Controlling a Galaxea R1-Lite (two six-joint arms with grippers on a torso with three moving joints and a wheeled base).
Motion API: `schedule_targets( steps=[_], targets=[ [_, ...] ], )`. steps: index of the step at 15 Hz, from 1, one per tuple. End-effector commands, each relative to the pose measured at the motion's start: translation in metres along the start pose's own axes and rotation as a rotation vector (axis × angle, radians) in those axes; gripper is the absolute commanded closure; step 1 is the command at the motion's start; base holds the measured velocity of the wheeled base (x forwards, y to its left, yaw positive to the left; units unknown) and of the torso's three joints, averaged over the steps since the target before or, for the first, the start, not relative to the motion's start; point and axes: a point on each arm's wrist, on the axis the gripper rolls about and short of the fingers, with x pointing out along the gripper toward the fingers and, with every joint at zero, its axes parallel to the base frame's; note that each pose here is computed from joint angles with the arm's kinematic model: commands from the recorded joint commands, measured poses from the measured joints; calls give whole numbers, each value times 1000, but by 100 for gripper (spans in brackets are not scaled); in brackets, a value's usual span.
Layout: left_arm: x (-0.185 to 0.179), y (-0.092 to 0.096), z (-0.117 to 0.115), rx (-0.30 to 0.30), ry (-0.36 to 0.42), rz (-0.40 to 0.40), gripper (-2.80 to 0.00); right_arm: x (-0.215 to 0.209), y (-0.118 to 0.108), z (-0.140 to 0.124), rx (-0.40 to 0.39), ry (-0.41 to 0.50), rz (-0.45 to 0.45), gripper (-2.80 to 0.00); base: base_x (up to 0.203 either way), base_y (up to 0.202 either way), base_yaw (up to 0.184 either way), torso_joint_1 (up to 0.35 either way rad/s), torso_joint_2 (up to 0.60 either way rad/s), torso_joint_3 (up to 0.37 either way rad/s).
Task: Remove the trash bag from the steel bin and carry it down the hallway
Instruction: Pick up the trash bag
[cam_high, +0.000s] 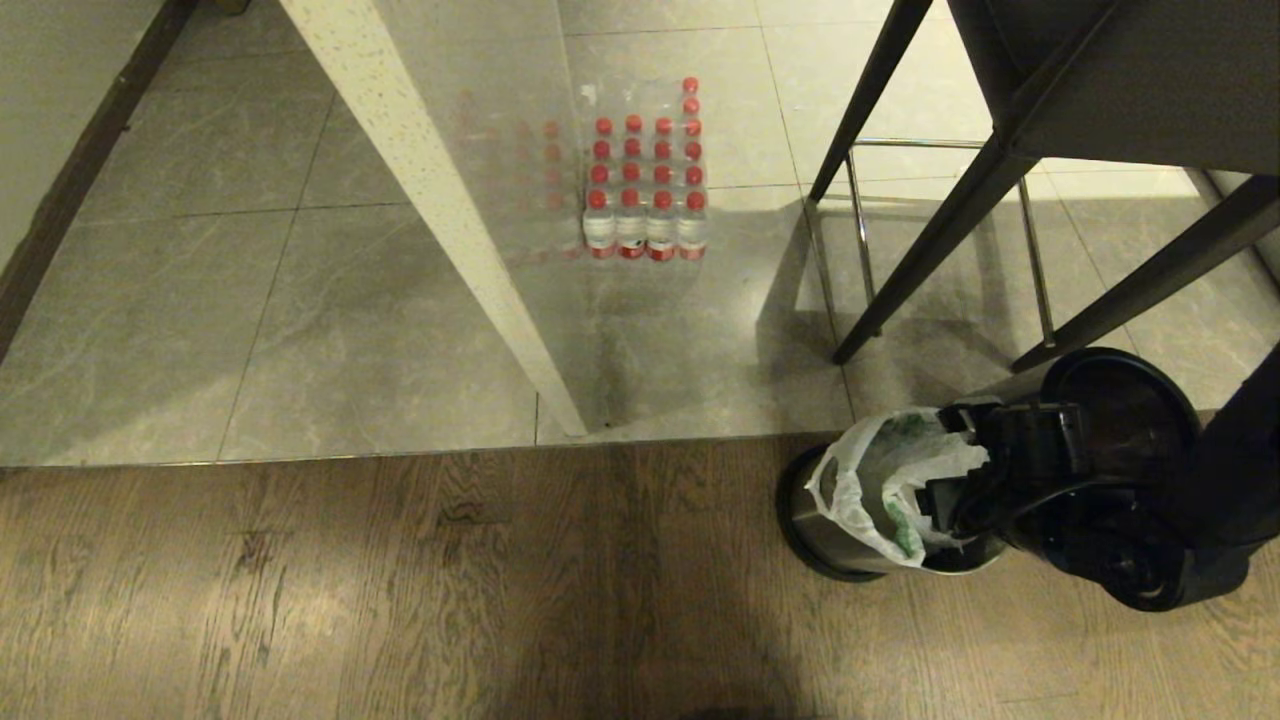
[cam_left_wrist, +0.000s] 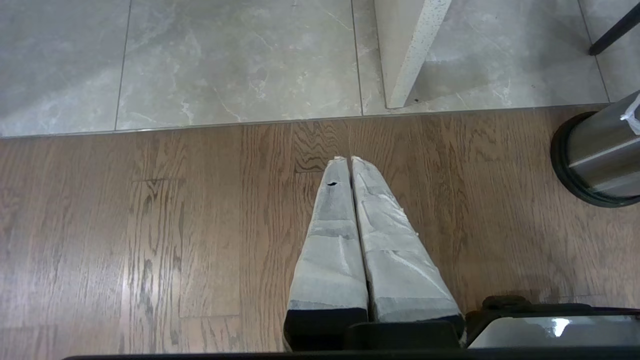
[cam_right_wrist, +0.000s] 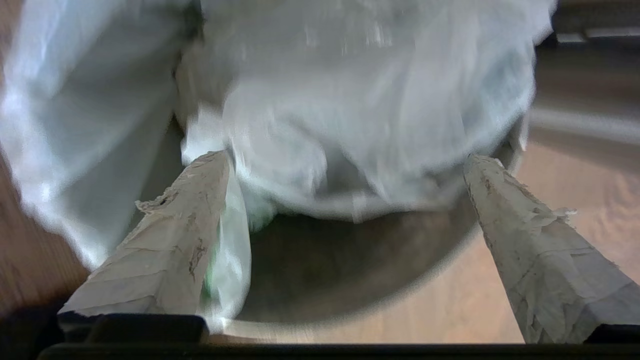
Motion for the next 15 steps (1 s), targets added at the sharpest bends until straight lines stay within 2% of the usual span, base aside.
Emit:
schedule_targets(
  steps=[1,3,6,8,12,15],
  targets=[
    [0,0,0,0,1,0,0,13,4,-4,12,12,1,-280,0,0,0,0,0,0],
    [0,0,0,0,1,0,0,22,7,5,120,-15,7,-280,0,0,0,0,0,0],
    [0,0,0,0,1,0,0,35,11,5,169,-16,15,-280,0,0,0,0,0,0],
    [0,0,0,0,1,0,0,36,14,9,238,-14,45,-280,0,0,0,0,0,0],
    [0,0,0,0,2,0,0,36,15,9,321,25,66,-280,0,0,0,0,0,0],
    [0,0,0,0,2,0,0,41,21,12,336,47,76,-280,0,0,0,0,0,0]
  ],
)
